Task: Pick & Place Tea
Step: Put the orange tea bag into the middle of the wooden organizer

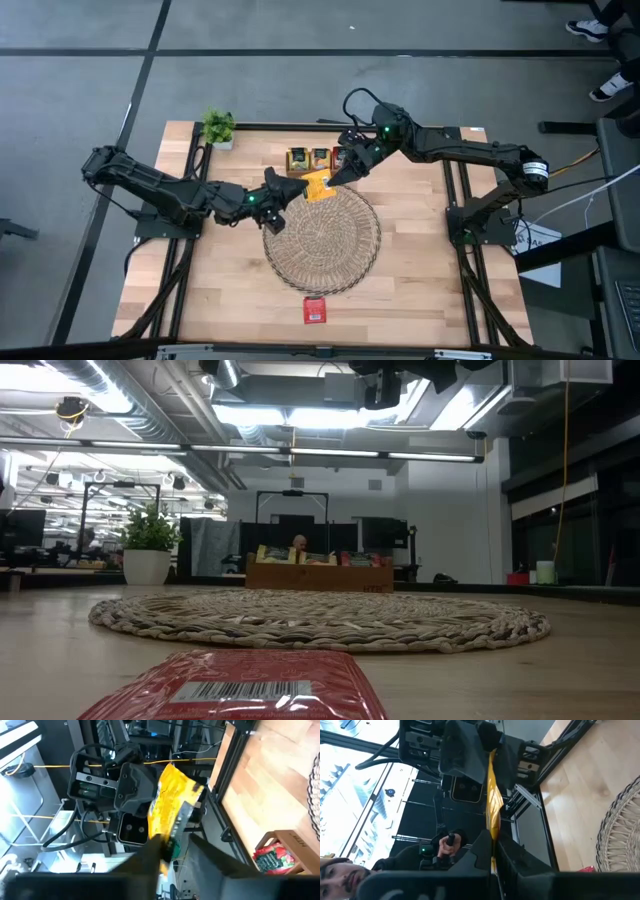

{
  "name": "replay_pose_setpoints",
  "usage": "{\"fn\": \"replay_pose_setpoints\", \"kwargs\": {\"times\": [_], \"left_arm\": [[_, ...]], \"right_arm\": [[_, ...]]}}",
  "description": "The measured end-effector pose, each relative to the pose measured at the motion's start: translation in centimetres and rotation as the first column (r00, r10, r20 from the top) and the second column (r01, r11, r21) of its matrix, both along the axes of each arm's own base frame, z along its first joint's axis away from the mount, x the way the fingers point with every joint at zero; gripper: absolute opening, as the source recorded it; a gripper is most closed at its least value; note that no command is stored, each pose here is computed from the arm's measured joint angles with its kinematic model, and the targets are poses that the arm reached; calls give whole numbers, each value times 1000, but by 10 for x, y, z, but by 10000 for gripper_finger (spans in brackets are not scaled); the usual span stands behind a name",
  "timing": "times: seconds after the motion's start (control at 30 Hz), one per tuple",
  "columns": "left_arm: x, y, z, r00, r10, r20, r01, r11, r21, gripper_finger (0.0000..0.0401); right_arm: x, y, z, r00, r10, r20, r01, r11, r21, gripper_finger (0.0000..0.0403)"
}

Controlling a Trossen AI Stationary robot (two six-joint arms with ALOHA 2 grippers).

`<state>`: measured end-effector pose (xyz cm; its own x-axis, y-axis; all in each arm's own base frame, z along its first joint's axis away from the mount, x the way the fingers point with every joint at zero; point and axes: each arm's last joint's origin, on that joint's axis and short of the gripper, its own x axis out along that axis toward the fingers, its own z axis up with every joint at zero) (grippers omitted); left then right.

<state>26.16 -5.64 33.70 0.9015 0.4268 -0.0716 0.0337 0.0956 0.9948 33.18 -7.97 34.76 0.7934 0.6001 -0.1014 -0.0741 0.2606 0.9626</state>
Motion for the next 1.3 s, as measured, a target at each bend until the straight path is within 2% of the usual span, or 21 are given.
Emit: {"fn": "replay_pose_setpoints", "kwargs": {"times": [0.13, 0.23, 0.43, 0.57, 0.7, 0.9, 1.1, 1.3], "left_arm": [[0, 0, 0, 1000, 3, 5, -3, 1000, -10, 16], [0, 0, 0, 1000, 21, 13, -20, 999, -26, 5], [-1, 1, 0, 998, 51, 21, -50, 998, -39, 2], [0, 6, 0, 995, 92, 49, -87, 992, -95, 2], [0, 13, 2, 987, 131, 90, -113, 978, -175, 2], [0, 32, 4, 965, 203, 163, -142, 935, -325, 2], [-1, 56, 8, 946, 236, 223, -118, 890, -441, 2], [1, 86, 21, 935, 249, 254, -72, 832, -550, 2]], "right_arm": [[0, 0, 0, 1000, 0, -1, 0, 1000, 0, 12], [0, 0, 0, 1000, -16, -2, 16, 1000, -2, 25], [0, -1, 1, 999, -34, 7, 34, 999, -8, 59], [1, -1, 8, 997, -27, 69, 28, 1000, -11, 75], [0, -1, 18, 989, 14, 147, -14, 1000, 4, 85], [-9, 1, 36, 971, 73, 227, -80, 997, 21, 88], [-28, 7, 58, 940, 75, 332, -62, 997, -49, 88], [-50, 13, 80, 861, 24, 508, 85, 978, -191, 88]]}}
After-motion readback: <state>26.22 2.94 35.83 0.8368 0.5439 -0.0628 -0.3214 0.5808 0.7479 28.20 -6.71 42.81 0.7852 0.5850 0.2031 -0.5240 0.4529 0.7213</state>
